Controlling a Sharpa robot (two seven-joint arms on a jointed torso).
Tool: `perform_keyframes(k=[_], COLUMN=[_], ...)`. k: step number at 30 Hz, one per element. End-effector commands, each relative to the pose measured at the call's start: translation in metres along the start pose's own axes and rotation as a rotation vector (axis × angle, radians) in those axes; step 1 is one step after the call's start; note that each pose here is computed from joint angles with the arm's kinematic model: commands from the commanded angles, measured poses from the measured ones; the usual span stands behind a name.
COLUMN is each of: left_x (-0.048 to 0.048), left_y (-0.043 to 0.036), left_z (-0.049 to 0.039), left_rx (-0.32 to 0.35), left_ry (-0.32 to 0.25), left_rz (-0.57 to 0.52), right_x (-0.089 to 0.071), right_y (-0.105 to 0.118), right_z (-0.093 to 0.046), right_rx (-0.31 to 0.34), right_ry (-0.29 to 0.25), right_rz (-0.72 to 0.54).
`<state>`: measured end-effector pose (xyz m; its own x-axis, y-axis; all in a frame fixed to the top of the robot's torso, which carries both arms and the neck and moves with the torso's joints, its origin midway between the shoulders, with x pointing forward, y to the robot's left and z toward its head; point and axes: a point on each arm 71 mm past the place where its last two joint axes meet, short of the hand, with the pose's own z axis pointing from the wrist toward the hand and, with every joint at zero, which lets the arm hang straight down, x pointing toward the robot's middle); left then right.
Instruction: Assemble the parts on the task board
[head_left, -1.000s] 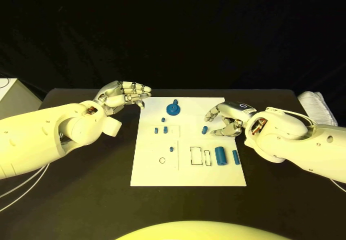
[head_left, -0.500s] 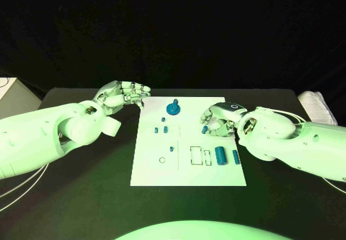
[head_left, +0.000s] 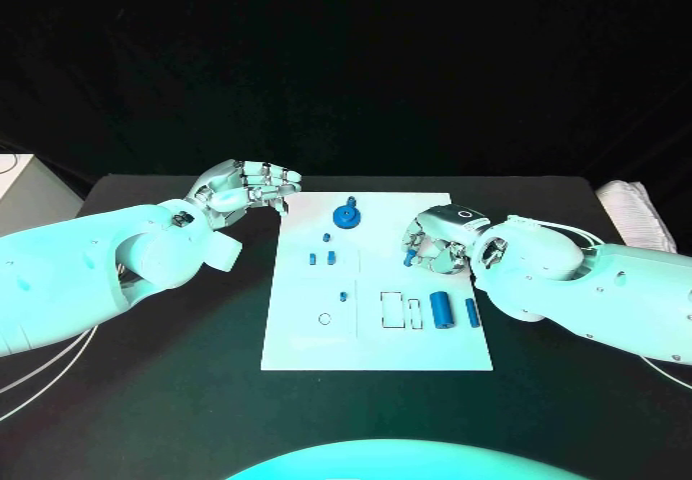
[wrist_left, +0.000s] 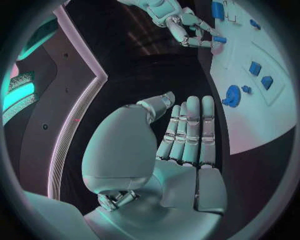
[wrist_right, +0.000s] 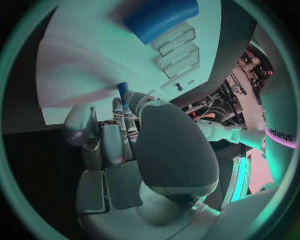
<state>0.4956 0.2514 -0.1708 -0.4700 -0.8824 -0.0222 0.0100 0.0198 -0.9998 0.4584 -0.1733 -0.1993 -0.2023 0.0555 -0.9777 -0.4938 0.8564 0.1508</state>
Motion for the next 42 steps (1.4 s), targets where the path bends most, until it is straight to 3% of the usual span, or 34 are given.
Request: perform_keyframes(k=[1,12,28,36,42], left_x=[0.0020,0.0015,0.0013,0.0007,0.0011], left_y=[-0.0005,0.0003,0.0007,0.0010,0.0011], left_z=[0.0004,0.0005,0.0011,0.0019,0.0025], left_rx=[0.000,-0.010,-0.012,-0.012,-0.011], left_ry=[0.010,0.006,0.005,0.002,0.004], left_rz=[-0.008,-0.006,-0.005,-0.004,-0.005], right_x=[0.000,0.000,-0.007,-0.024,-0.028], right_y=[0.003,0.008,0.004,0.016,0.038], right_z=[0.000,0.000,-0.007,-0.018,-0.023], right_rx=[-0.016,-0.028,0.015,-0.019,-0.077], right_ry=[-0.015,-0.031,-0.131,-0.177,-0.174], right_rz=[-0.045,-0.021,0.052,0.113,0.176])
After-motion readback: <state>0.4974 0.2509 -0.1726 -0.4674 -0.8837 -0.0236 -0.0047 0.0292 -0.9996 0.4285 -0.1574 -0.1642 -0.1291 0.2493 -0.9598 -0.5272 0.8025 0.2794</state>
